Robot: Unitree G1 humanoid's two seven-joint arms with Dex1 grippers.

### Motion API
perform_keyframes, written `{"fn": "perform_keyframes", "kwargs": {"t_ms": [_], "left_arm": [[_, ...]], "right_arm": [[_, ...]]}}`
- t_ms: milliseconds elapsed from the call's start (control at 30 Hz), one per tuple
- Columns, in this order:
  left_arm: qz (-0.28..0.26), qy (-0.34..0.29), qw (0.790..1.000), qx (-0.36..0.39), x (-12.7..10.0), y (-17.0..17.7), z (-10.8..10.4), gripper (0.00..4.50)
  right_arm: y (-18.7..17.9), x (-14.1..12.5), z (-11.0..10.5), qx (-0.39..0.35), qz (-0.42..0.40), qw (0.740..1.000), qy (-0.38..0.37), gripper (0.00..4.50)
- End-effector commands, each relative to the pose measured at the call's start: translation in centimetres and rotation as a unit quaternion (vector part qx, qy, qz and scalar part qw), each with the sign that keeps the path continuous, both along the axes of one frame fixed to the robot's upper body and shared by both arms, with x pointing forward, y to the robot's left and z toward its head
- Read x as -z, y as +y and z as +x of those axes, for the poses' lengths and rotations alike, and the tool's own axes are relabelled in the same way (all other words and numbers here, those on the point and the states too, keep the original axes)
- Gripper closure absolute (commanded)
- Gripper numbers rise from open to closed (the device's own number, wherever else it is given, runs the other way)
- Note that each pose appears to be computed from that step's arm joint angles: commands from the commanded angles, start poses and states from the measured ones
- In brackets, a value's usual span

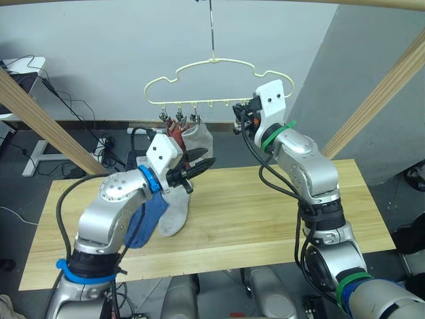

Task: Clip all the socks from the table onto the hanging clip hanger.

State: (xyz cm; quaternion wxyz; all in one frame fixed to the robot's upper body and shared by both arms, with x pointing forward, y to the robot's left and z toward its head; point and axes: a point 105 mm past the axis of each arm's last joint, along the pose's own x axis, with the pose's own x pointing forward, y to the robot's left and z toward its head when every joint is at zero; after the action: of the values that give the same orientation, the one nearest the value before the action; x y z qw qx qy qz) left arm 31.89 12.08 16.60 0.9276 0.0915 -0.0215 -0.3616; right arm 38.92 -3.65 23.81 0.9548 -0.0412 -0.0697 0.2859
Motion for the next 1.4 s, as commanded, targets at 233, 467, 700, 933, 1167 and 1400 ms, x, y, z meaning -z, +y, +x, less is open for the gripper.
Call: {"fn": "perform_keyframes", "kwargs": {"t_ms": [233,467,700,933,1167,1400], "left_arm": [[0.005,0.106,0.974,-0.200,7.2,3.6,-1.4,0.60],[0.010,0.144,0.959,-0.245,10.5,4.5,-0.3,0.02],[-0.004,0.149,0.945,-0.291,11.5,5.6,2.3,0.02],[0.016,0.177,0.936,-0.304,13.0,5.7,3.9,0.02],[0.039,0.218,0.932,-0.288,14.8,5.1,4.4,0.43],[0.059,0.220,0.933,-0.279,15.5,5.1,3.7,2.17]], "right_arm": [[0.0,-1.5,-0.3,-0.009,0.016,1.000,-0.019,4.50],[0.3,-1.1,-0.6,-0.021,0.010,1.000,-0.009,4.50],[0.6,-1.1,-0.7,-0.028,0.007,1.000,-0.006,4.50],[0.7,-1.0,-0.8,-0.031,0.006,1.000,-0.004,4.50],[0.8,-1.0,-0.9,-0.030,0.006,1.000,-0.003,4.50],[0.8,-1.2,-0.9,-0.028,0.008,1.000,-0.004,4.50]]}}
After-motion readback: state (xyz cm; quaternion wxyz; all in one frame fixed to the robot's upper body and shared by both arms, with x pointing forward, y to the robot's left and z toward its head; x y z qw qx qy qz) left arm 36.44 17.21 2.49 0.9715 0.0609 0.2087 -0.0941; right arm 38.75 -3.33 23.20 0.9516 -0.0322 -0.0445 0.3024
